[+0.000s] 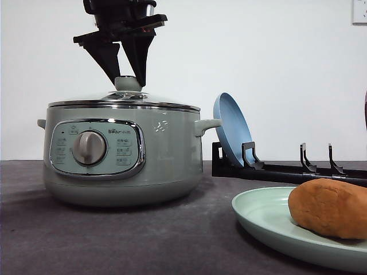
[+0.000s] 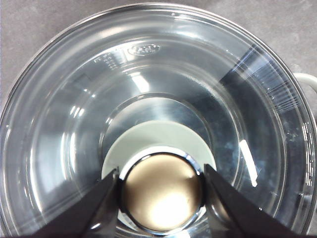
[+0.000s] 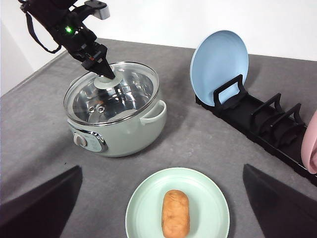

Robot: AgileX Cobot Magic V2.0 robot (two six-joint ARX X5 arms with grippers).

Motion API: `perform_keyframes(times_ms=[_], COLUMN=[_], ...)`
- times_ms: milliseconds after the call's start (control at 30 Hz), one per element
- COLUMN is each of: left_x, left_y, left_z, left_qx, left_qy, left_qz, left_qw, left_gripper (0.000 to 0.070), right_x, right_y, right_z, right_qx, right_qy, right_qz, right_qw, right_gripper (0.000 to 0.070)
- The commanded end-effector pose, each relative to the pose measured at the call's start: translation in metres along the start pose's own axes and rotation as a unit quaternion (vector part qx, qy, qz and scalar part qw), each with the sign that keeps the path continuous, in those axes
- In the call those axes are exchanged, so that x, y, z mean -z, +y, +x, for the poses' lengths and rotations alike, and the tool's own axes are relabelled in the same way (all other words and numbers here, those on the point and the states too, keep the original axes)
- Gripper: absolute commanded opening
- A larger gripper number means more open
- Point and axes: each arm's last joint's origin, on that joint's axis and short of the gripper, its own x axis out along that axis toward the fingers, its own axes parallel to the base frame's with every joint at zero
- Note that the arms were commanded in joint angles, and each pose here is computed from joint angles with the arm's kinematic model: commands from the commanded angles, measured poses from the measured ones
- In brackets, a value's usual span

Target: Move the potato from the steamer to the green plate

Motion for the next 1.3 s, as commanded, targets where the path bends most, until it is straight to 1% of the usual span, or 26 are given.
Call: perform_keyframes(times_ms=[0, 133, 167, 200, 267, 400, 467, 533, 567, 700, 900, 1100, 1267], left_x=[-0.005, -0.005, -0.005, -0.005, -0.005, -0.005, -0.005, -0.004, -0.003, 0.002, 0.019, 0.044, 0.071], left_y=[-0.002, -0.002, -0.002, -0.002, -0.002, -0.002, -0.002, -0.002, -0.002, -0.002, -0.003, -0.010, -0.019], left_z=[0.018, 0.018, 0.018, 0.018, 0.018, 0.014, 0.009, 0.001, -0.004, -0.030, -0.083, -0.140, -0.181], left_qx=[0.005, 0.005, 0.005, 0.005, 0.005, 0.005, 0.005, 0.005, 0.005, 0.006, 0.007, 0.015, 0.024], left_qy=[0.012, 0.015, 0.015, 0.015, 0.014, 0.008, 0.001, -0.008, -0.014, -0.042, -0.090, -0.154, -0.193], left_qz=[-0.009, -0.011, -0.014, -0.016, -0.017, -0.018, -0.019, -0.020, -0.020, -0.019, -0.018, -0.008, 0.020], left_qw=[1.000, 1.000, 1.000, 1.000, 1.000, 1.000, 1.000, 1.000, 1.000, 0.999, 0.996, 0.988, 0.981], left_gripper=[0.0000, 0.0004, 0.0015, 0.0054, 0.0161, 0.0482, 0.0619, 0.0673, 0.0685, 0.0684, 0.0683, 0.0682, 0.0679], right_x=[-0.004, -0.004, -0.004, -0.004, -0.004, -0.004, -0.004, -0.004, -0.004, -0.004, -0.003, -0.003, -0.003], right_y=[0.001, 0.001, 0.001, 0.001, 0.001, 0.001, 0.001, 0.001, 0.001, 0.001, 0.001, 0.001, 0.001], right_z=[-0.002, -0.002, -0.002, -0.002, -0.002, -0.002, -0.002, -0.002, -0.002, -0.002, -0.002, -0.002, -0.002], right_qx=[-0.004, -0.004, -0.004, -0.004, -0.004, -0.004, -0.005, -0.004, -0.004, -0.004, -0.004, -0.004, -0.004], right_qy=[-0.011, -0.010, -0.010, -0.010, -0.010, -0.010, -0.010, -0.010, -0.010, -0.010, -0.008, -0.008, -0.008], right_qz=[-0.004, -0.004, -0.004, -0.004, -0.004, -0.004, -0.004, -0.003, -0.003, -0.003, -0.003, -0.003, -0.003], right_qw=[1.000, 1.000, 1.000, 1.000, 1.000, 1.000, 1.000, 1.000, 1.000, 1.000, 1.000, 1.000, 1.000], right_gripper=[0.0657, 0.0657, 0.0657, 0.0657, 0.0657, 0.0657, 0.0657, 0.0657, 0.0657, 0.0657, 0.0656, 0.0657, 0.0657])
